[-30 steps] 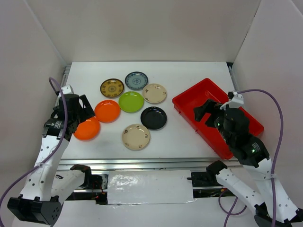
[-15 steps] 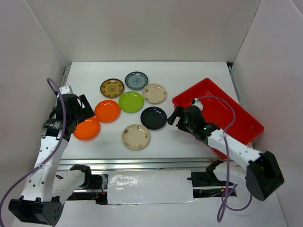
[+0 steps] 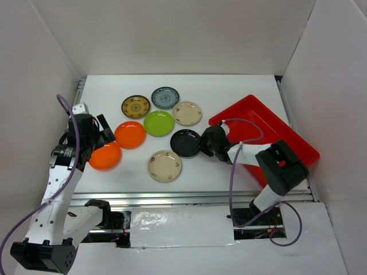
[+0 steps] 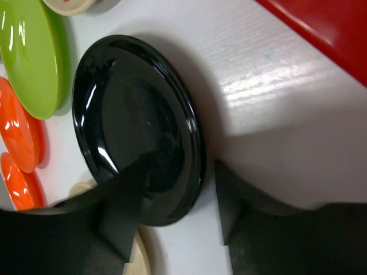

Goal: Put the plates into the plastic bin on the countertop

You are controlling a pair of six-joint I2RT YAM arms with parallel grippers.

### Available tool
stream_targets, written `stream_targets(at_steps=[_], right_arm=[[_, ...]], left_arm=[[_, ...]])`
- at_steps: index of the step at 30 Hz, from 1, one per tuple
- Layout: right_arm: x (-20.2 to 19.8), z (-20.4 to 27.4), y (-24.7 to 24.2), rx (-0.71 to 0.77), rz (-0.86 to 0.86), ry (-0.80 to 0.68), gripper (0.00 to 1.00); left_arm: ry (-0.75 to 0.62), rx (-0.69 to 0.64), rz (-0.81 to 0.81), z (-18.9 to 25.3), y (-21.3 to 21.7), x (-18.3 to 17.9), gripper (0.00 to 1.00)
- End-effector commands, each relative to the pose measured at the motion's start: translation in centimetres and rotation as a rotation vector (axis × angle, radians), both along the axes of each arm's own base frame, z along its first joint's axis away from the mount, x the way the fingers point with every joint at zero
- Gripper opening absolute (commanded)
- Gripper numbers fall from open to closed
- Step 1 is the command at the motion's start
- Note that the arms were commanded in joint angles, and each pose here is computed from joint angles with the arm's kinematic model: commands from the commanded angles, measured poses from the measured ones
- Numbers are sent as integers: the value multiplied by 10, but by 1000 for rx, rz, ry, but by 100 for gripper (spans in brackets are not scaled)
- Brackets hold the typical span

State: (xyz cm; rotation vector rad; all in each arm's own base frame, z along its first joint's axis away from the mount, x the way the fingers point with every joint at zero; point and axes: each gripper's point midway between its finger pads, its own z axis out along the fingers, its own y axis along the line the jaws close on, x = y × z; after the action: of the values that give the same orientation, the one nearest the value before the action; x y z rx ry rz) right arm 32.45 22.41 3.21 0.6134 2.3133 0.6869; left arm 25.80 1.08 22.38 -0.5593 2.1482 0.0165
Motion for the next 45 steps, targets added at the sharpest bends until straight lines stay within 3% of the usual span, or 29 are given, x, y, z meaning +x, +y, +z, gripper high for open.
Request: stream_targets(at_steps=[1,6,7,10,18,21,24,29,33,39,45], right_arm=[[22,11,15,63,-38,-44,50],[23,5,14,78,-73,-22,22],[24,10,14,87,-82,-29,7],[24,24,16,92,-91,-62,0],[29,115,21,206,-84,-246,0],[33,150,-3,213,-147,-312,0],[38,156,-56,164,-287,-301,0],[36,135,-175,92,-567,-263,0],[38,116,-227,76,-659,-211,0],[47,77,-261,48,-725,-95,0],[57,39,-264,70,-716,-14,0]], left_arm=[[-46,-5,-20,11,-3,7,99],[-42,-5,-23,10,-3,7,99],[-43,-4,-20,10,-3,7,99],[-42,-6,-25,10,-4,8,99],[-47,-8,-27,11,-4,7,99],[-51,-8,-29,12,-4,8,99],[-43,-9,-33,10,-5,8,99],[-48,-14,-42,11,-7,8,99],[-44,-19,-53,10,-9,9,99],[-40,-16,-49,8,-8,10,99],[-32,-15,-51,7,-8,10,99]])
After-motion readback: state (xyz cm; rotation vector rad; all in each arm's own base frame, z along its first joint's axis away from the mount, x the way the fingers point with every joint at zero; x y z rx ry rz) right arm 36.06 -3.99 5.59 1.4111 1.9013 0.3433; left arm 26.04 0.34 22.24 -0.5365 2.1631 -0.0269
